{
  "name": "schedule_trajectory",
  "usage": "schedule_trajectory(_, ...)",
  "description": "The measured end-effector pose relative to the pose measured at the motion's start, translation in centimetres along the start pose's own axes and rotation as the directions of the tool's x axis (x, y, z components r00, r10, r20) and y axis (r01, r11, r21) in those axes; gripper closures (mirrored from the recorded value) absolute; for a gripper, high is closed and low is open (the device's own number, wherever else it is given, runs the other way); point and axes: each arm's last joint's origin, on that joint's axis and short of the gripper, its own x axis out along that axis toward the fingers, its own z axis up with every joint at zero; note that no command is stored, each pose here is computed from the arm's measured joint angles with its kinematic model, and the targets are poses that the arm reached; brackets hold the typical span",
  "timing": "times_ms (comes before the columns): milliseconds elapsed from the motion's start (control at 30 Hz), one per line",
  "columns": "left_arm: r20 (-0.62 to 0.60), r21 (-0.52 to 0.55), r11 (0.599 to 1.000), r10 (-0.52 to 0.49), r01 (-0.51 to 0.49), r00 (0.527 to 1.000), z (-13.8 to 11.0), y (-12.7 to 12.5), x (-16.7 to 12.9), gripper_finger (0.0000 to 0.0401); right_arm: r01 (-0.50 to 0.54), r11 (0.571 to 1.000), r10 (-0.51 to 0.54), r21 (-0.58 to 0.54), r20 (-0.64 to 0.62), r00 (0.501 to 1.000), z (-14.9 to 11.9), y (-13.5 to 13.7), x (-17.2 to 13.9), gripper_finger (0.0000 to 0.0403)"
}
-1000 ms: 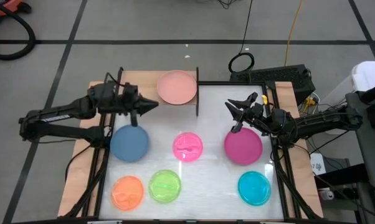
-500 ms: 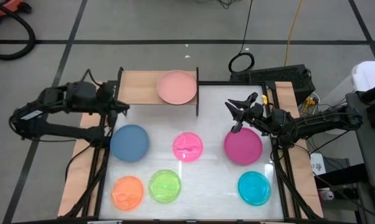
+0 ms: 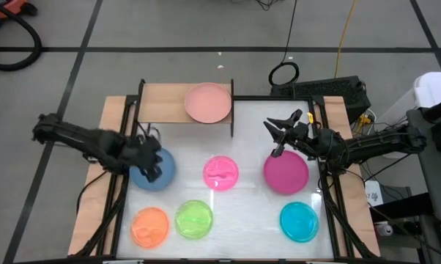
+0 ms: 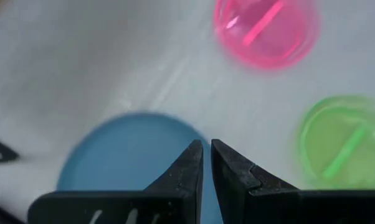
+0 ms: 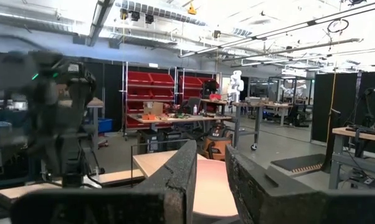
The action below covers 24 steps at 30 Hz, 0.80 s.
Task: Place and stack plates onto a shelf
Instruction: Stack the light blue plate on top of the peach plate on the shelf
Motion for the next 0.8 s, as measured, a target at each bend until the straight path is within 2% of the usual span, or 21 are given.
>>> schedule_trajectory(167, -0.083, 0.007, 0.994, 0.106, -0.105, 0.991, -1.7, -2.6, 2.9, 0.0364, 0.000, 1.000, 0.000, 0.007, 0.000, 1.000, 0.0, 0.0, 0.0, 0.0332)
schedule_trajectory(333, -0.131, 0.027, 0.986, 0.169, -0.167, 0.977, -2.7, -4.8, 5.2, 0.0364, 0.000, 1.000, 0.000, 0.008, 0.001, 1.000, 0.0, 0.0, 0.0, 0.0332)
schedule_trajectory(567, -0.208, 0.104, 0.967, 0.250, -0.233, 0.945, -3.9, -6.2, 7.7, 0.0362, 0.001, 1.000, -0.001, 0.010, 0.004, 1.000, 0.0, 0.0, 0.0, 0.0332)
schedule_trajectory(667, -0.248, 0.113, 0.964, 0.264, -0.243, 0.932, -4.2, -6.4, 8.3, 0.0346, 0.002, 1.000, -0.002, 0.016, 0.014, 1.000, 0.1, 0.0, 0.0, 0.0332)
schedule_trajectory(800, -0.244, 0.111, 0.966, 0.252, -0.232, 0.936, -4.2, -6.8, 8.9, 0.0301, 0.002, 1.000, -0.002, 0.016, 0.015, 1.000, 0.2, 0.0, 0.0, 0.0332)
